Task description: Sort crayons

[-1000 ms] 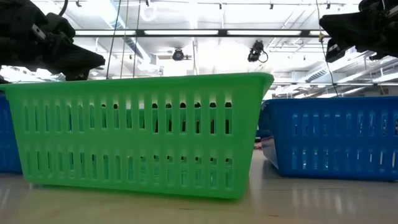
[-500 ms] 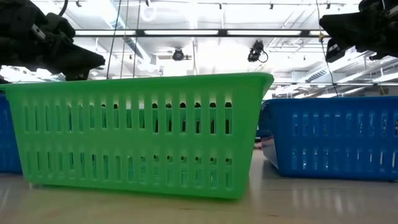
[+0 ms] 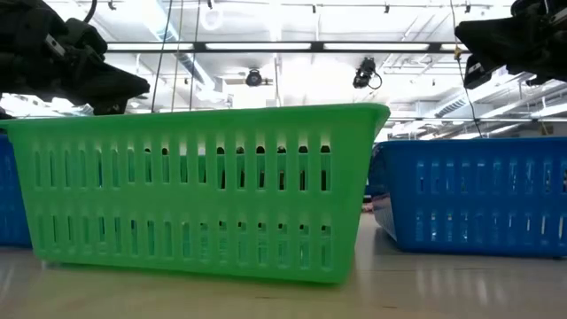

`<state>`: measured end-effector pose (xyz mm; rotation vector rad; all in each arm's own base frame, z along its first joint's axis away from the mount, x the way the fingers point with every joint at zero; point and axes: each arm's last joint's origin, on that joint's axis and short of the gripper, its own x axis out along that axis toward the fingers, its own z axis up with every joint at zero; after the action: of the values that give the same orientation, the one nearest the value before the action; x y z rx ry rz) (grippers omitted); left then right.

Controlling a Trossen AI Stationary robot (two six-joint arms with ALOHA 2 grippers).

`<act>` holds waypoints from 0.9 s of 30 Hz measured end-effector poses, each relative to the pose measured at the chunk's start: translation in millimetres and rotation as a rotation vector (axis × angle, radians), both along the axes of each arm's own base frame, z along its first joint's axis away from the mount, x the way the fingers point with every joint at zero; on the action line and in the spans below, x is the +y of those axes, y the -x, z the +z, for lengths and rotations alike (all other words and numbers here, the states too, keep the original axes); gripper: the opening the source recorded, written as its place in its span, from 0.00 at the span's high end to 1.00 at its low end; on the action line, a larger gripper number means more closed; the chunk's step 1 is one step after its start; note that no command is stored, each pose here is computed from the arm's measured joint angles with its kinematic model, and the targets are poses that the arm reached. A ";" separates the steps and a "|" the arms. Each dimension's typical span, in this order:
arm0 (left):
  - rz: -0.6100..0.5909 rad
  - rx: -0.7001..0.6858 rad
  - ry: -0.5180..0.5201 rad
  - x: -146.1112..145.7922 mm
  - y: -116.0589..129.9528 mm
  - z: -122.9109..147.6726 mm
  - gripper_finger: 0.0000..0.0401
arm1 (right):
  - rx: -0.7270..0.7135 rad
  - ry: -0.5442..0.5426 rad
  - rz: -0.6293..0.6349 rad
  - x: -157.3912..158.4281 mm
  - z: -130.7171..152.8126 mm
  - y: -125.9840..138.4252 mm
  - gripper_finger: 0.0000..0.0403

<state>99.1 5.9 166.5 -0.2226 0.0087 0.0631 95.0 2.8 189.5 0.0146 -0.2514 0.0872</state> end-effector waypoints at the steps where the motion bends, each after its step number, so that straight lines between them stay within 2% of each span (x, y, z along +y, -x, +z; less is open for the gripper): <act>1: 0.000 0.000 0.000 0.0 0.0 0.0 0.89 | 0.000 0.000 0.000 0.0 0.0 0.0 0.91; 15: 0.000 0.000 0.000 0.0 0.0 -0.1 0.89 | 0.000 0.002 0.000 0.0 0.0 0.0 0.91; 17: 0.001 0.000 0.000 0.0 0.0 -0.1 0.89 | -0.004 0.039 -0.019 -0.3 0.0 0.0 0.91; 21: 0.012 -0.044 0.061 0.4 0.0 3.8 0.89 | -0.108 0.161 -0.127 -2.2 9.2 2.7 0.91; 27: 0.156 -0.210 0.008 5.3 2.5 19.9 0.89 | -0.326 0.106 -0.215 -4.6 28.7 12.6 0.91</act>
<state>96.6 11.2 186.4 -0.2371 -0.2181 0.1948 82.4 -1.8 218.2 -0.1324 -0.5723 -0.1124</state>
